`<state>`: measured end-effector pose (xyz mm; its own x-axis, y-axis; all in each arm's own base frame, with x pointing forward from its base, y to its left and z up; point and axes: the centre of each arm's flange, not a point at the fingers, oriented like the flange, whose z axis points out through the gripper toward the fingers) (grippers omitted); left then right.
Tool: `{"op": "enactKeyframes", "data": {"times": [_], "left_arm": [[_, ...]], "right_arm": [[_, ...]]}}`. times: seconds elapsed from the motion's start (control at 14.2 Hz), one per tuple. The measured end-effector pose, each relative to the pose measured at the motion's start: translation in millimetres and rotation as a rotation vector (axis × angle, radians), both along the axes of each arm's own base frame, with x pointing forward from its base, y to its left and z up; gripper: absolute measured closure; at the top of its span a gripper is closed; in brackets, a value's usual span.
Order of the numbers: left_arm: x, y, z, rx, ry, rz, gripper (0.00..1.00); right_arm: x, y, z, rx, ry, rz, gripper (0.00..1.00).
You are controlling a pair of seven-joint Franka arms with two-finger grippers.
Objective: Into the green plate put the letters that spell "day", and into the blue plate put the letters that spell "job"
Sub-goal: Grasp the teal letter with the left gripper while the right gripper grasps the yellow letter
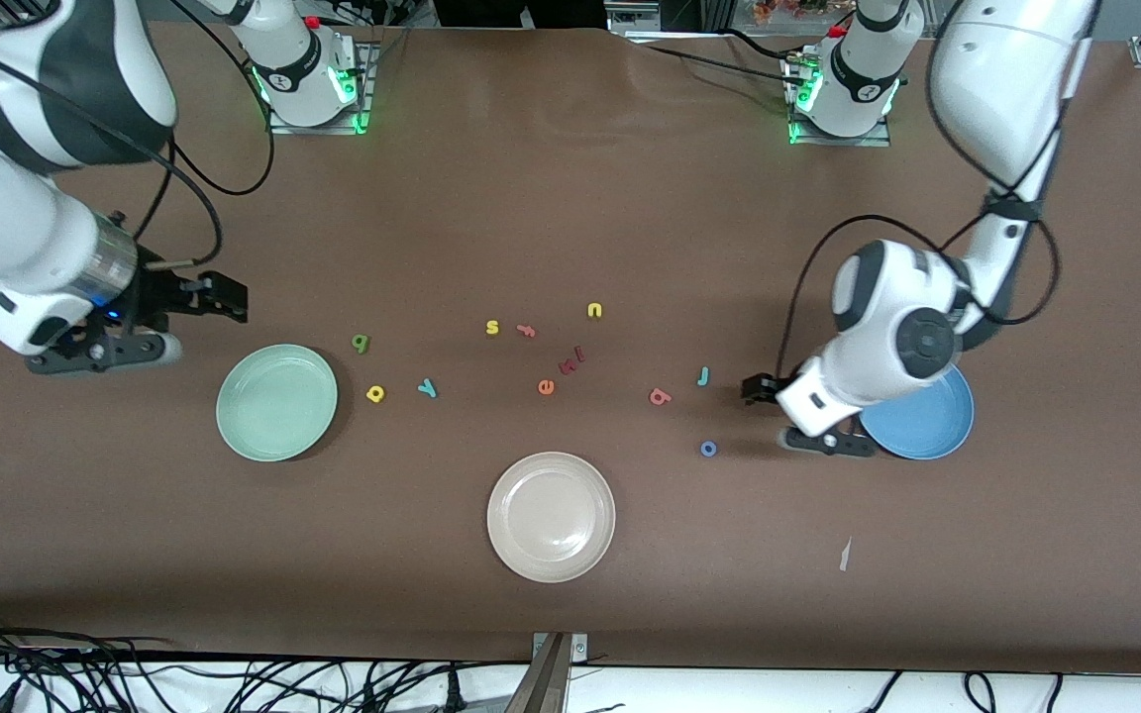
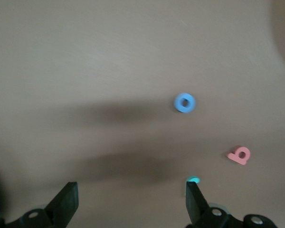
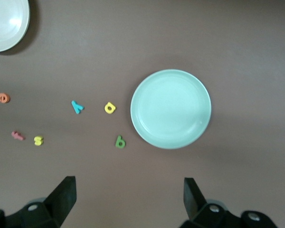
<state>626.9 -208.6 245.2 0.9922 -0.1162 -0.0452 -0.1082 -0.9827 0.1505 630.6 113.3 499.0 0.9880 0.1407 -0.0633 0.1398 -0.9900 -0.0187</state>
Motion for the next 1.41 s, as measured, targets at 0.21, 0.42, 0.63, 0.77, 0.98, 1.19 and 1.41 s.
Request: {"op": "enactKeyframes", "data": {"times": [0.21,0.42,0.63,0.77,0.98,1.19,1.41], "left_arm": [[-25.5,-47.6,-29.6,0.009,-0.017,-0.047,0.00],[-39.9,-70.2,-56.4,0.062,-0.018,-0.086,0.00],[-46.1,-75.0,-74.1,0.092,-0.007,-0.099,0.04],[-47.2,-75.5,-78.1,0.093,-0.002,-0.098,0.17],[-47.2,-75.9,-78.1,0.098,-0.002,-0.080,0.34],[-51.7,-88.7,-74.9,0.109,-0.010,-0.069,0.60],[-54.7,-94.4,-74.6,0.121,-0.013,-0.051,0.72]], "right_arm": [[15.1,29.1,-61.7,0.015,-0.065,0.036,0.00],[4.1,57.5,-123.4,0.018,-0.066,0.077,0.00],[-3.2,58.3,-153.4,0.014,-0.048,0.084,0.00],[-5.3,57.9,-176.8,0.018,-0.068,0.085,0.00],[-11.8,70.6,-225.8,0.027,-0.094,0.104,0.00],[-17.6,81.3,-259.0,0.031,-0.105,0.120,0.00],[-16.7,83.6,-272.1,0.037,-0.124,0.122,0.00]]}}
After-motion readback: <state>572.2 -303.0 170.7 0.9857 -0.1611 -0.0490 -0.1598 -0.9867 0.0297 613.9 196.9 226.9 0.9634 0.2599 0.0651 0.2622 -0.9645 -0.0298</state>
